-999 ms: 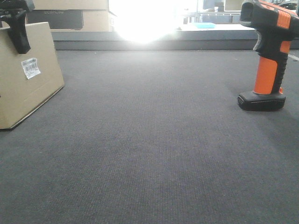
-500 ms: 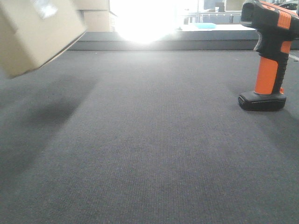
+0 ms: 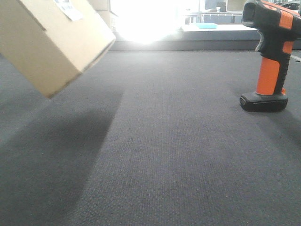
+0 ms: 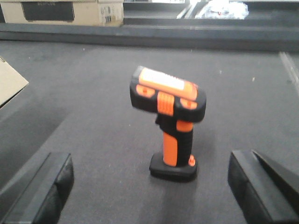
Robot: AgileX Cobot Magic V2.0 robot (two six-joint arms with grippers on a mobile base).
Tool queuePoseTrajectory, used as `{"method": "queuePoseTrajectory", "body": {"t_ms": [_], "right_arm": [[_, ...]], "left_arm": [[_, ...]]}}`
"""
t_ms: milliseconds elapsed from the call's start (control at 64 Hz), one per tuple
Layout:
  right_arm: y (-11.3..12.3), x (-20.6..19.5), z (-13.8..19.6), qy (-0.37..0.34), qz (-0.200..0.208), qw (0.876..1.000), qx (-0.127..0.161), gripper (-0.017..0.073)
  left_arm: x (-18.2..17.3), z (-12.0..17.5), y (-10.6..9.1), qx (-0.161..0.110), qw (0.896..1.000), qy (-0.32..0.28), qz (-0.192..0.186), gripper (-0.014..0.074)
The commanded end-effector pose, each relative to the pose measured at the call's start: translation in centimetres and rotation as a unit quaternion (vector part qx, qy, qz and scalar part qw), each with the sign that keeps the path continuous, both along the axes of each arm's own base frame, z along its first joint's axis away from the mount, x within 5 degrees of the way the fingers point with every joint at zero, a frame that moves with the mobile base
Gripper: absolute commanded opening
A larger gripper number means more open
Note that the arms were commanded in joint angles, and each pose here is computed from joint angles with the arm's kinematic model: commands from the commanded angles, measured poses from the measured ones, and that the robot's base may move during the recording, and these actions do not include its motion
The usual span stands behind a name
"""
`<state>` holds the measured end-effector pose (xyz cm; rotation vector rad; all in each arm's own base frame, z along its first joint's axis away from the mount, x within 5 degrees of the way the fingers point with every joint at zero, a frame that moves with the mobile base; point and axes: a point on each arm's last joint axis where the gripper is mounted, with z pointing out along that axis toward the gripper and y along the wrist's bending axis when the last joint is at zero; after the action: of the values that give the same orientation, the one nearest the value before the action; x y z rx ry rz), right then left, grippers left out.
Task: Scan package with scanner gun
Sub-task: 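Grasp the cardboard box with the left gripper and lift it, tilting, then grasp the orange scanner gun by its handle with the right gripper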
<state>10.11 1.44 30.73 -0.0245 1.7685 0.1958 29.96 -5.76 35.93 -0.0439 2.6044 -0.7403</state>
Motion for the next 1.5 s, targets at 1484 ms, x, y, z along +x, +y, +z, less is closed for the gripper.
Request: {"method": "queuePoseTrajectory", "body": {"t_ms": [1484], "right_arm": [[1.2, 16.8, -9.9, 0.000, -0.120, 0.992, 0.038, 0.0568]], "left_arm": [[0.4, -0.4, 0.0, -0.025, 0.999, -0.031, 0.035, -0.0111]]}}
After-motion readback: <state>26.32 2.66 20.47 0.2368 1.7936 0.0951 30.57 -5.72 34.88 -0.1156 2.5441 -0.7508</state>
